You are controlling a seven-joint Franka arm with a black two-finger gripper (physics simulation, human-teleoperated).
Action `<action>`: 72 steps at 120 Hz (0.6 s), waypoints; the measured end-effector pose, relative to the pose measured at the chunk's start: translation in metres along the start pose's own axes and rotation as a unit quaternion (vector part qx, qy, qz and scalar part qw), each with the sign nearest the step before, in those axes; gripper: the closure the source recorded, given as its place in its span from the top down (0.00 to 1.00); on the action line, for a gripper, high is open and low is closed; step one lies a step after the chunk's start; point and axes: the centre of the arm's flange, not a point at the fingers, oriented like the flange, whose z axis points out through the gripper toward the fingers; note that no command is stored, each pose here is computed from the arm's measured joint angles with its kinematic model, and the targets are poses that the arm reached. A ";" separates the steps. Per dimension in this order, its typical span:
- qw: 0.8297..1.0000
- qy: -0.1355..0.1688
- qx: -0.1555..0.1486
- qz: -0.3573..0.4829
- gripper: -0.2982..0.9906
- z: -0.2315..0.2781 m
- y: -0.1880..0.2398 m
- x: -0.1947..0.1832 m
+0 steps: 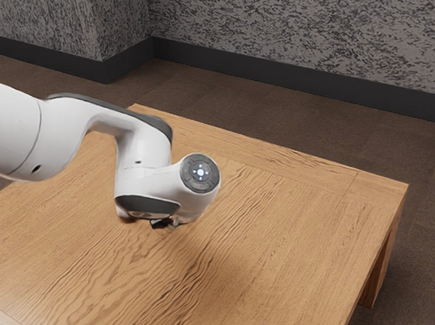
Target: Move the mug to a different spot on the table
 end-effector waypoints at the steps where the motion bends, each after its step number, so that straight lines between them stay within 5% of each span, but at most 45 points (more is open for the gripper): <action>1: 1.000 0.001 0.001 0.000 0.19 0.002 0.000 0.001; 72: 1.000 -0.005 -0.011 -0.016 0.20 0.047 0.001 -0.002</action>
